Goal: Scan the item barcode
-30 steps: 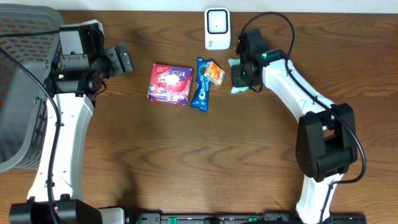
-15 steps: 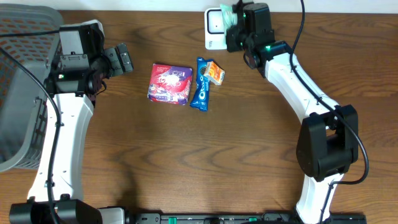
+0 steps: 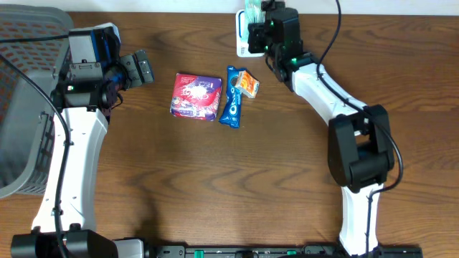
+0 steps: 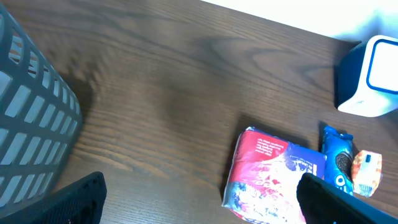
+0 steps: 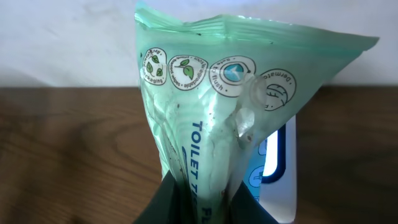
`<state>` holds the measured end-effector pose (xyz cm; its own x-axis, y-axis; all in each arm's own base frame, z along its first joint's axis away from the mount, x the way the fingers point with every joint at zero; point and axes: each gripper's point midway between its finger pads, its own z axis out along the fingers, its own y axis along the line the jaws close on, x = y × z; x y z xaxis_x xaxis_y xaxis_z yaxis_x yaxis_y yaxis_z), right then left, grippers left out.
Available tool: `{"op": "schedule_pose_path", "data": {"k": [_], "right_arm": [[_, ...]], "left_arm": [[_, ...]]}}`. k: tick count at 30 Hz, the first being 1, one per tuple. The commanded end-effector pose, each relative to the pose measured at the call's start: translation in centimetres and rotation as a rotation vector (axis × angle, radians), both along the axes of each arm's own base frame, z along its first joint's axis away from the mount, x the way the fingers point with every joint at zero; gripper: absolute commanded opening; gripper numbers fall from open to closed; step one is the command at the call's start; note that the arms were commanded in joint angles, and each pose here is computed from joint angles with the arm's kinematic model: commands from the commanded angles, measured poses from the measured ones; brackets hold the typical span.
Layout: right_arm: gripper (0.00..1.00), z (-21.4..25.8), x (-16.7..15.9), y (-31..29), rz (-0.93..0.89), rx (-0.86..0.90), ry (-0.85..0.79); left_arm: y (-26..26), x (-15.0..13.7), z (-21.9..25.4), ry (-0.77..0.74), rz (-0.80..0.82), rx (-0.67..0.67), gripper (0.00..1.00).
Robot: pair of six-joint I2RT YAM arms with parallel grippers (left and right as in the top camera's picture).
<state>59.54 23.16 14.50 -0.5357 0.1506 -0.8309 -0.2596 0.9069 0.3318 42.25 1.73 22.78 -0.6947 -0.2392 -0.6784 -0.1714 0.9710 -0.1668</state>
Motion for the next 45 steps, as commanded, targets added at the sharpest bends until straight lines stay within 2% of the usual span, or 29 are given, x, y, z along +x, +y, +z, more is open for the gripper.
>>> {"op": "schedule_pose_path", "data": {"k": [1, 9, 15, 18, 24, 25, 26, 27, 28, 29, 30, 31, 34, 37, 45], "right_arm": [[0.01, 2.4, 0.1, 0.7, 0.018, 0.049, -0.022], [0.01, 4.6, 2.0, -4.9, -0.074, 0.039, 0.010], [0.01, 5.0, 2.7, -15.7, -0.217, -0.039, 0.082], [0.01, 2.9, 1.7, -22.9, -0.325, -0.117, 0.181], [0.01, -0.7, -3.1, -35.9, -0.491, -0.280, 0.378], [0.04, -1.1, -4.0, -37.6, -0.499, -0.302, 0.405], [0.13, -1.5, -4.9, -39.2, -0.515, -0.316, 0.430], [0.29, -1.9, -5.8, -40.8, -0.541, -0.319, 0.457], [0.51, -2.3, -6.8, -42.4, -0.570, -0.314, 0.481], [0.66, -2.7, -7.6, -43.7, -0.593, -0.307, 0.500], [0.77, -3.1, -8.4, -44.8, -0.611, -0.294, 0.519], [0.81, -3.5, -9.0, -45.6, -0.624, -0.273, 0.534], [0.92, -4.3, -10.0, -46.1, -0.595, -0.188, 0.553], [0.96, -4.4, -9.8, -44.6, -0.515, -0.089, 0.542], [0.95, -1.7, -7.2, -33.6, -0.117, 0.187, 0.440]], "left_arm": [[0.2, 0.0, -0.5, 0.013, 0.006, 0.008, 0.98], [0.2, 0.0, -0.5, 0.013, 0.006, 0.008, 0.98], [0.2, 0.0, -0.5, 0.013, 0.006, 0.008, 0.98], [0.2, 0.0, -0.5, 0.013, 0.006, 0.008, 0.98], [0.2, 0.0, -0.4, 0.013, 0.006, 0.008, 0.98], [0.2, 0.0, -0.5, 0.013, 0.006, 0.008, 0.98], [0.2, 0.0, -0.5, 0.013, 0.006, 0.008, 0.98], [0.2, 0.0, -0.5, 0.013, 0.006, 0.008, 0.98], [0.2, 0.0, -0.4, 0.013, 0.006, 0.008, 0.98], [0.2, 0.0, -0.5, 0.013, 0.006, 0.008, 0.98], [0.2, 0.0, -0.5, 0.013, 0.006, 0.008, 0.98], [0.2, 0.0, -0.5, 0.013, 0.006, 0.008, 0.98], [0.2, 0.0, -0.5, 0.013, 0.006, 0.008, 0.98], [0.2, 0.0, -0.4, 0.013, 0.006, 0.008, 0.98], [0.2, 0.0, -0.5, 0.013, 0.006, 0.008, 0.98]]}}
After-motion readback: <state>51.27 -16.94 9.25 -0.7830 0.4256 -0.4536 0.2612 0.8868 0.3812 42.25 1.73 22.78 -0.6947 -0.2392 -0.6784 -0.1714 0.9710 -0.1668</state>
